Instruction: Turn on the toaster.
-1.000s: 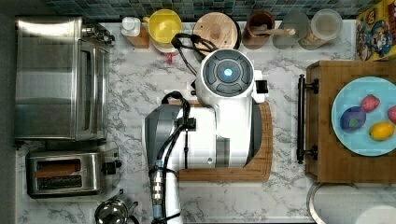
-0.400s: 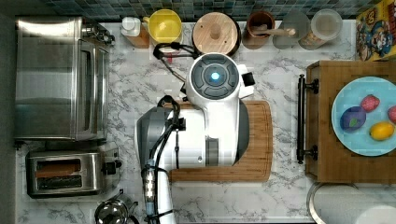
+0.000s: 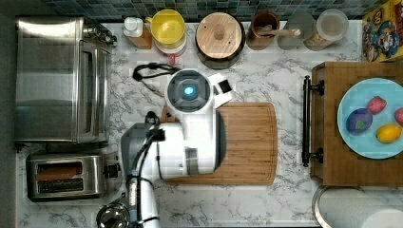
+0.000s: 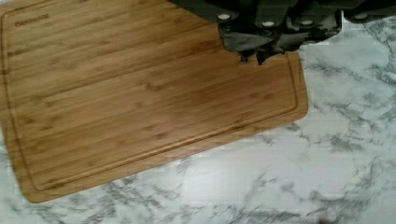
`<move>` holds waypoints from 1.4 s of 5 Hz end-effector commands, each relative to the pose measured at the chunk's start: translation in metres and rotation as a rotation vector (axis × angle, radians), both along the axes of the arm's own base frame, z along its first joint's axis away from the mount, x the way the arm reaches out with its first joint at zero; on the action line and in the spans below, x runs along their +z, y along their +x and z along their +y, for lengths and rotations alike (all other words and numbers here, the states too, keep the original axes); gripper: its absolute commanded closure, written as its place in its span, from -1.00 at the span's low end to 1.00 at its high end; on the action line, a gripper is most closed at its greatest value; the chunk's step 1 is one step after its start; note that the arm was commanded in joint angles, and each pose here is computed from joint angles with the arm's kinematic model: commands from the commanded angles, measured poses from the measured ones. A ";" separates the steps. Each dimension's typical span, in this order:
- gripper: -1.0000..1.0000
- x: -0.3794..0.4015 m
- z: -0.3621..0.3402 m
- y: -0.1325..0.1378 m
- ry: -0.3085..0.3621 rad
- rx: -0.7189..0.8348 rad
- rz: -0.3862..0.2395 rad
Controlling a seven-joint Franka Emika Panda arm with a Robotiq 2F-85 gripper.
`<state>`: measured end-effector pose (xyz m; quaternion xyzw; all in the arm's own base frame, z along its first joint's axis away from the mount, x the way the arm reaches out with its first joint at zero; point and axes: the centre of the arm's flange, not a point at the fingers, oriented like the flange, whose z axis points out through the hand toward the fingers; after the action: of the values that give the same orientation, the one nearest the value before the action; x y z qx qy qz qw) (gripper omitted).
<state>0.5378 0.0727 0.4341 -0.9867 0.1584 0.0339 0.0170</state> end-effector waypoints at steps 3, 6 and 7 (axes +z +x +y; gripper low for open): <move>1.00 0.000 0.148 -0.107 0.112 0.430 0.005; 1.00 -0.009 0.194 -0.147 0.150 0.568 0.011; 1.00 -0.006 0.207 -0.148 0.156 0.554 -0.006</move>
<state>0.4081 0.2559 0.4162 -0.9899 -0.1140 0.0568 0.0630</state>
